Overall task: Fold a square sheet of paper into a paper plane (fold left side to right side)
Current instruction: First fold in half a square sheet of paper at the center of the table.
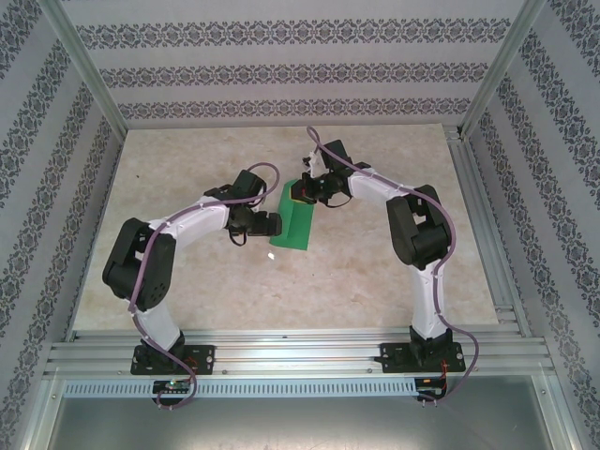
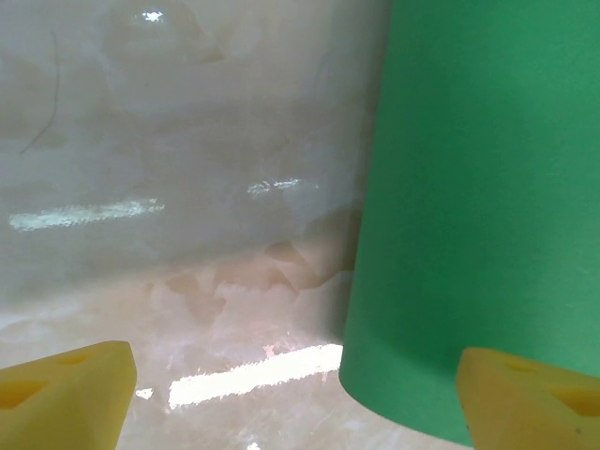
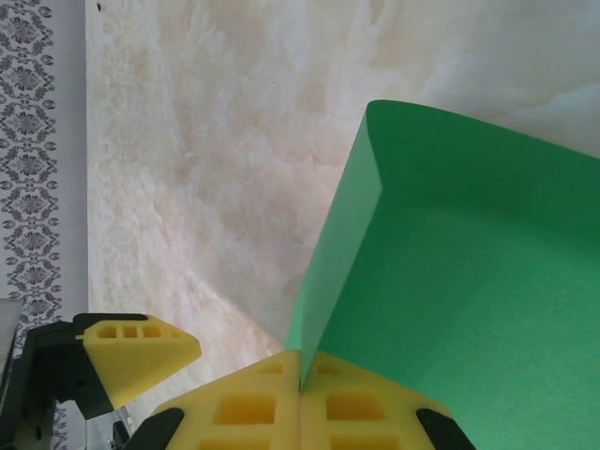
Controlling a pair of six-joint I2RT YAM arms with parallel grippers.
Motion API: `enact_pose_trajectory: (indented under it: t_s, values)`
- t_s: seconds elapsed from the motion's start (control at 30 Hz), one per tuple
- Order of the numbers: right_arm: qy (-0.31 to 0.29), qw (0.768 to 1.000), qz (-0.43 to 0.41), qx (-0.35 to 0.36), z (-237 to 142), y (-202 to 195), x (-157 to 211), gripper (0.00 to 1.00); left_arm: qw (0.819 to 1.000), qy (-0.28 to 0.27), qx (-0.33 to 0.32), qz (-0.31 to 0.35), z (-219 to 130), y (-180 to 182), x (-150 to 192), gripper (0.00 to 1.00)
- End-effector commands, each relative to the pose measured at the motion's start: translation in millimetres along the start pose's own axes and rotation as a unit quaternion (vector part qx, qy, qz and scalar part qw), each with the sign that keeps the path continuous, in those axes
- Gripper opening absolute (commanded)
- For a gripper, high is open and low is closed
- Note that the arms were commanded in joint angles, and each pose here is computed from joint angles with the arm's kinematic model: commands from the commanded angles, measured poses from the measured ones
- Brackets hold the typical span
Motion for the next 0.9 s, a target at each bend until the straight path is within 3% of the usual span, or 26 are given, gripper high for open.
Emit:
enact_pose_trajectory:
  t_s: [0.0,0.43,0.6,0.87]
  values:
    - [0.015,1.0,0.0,0.008,4,-16,3,0.05,0.999,-0.033,0.02,-0.002,-1,-13,-23,0.89]
    - [0.015,0.999,0.006,0.031,1,-38,1,0.05,0.998,-0.041,0.042,-0.015,10,-21,-43,0.92]
    - [0.015,0.999,0.01,0.037,0,-45,0,0.05,0.996,-0.041,0.079,-0.016,15,-32,-51,0.83]
    - [0.015,0.999,0.015,0.048,-1,-54,0,0.05,0.996,-0.036,0.082,-0.019,22,-34,-58,0.73]
Point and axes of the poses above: each hand's point on the last joint's axis, 136 mm out from that joint toward the fingers, its own z axis out along the fingers, its own y axis along the line the jaws close on, x = y × z, the point moved 4 cm from there along -z, back along the fingers, and after that the axes turned 13 degrees about z, right-handed, at the moved point
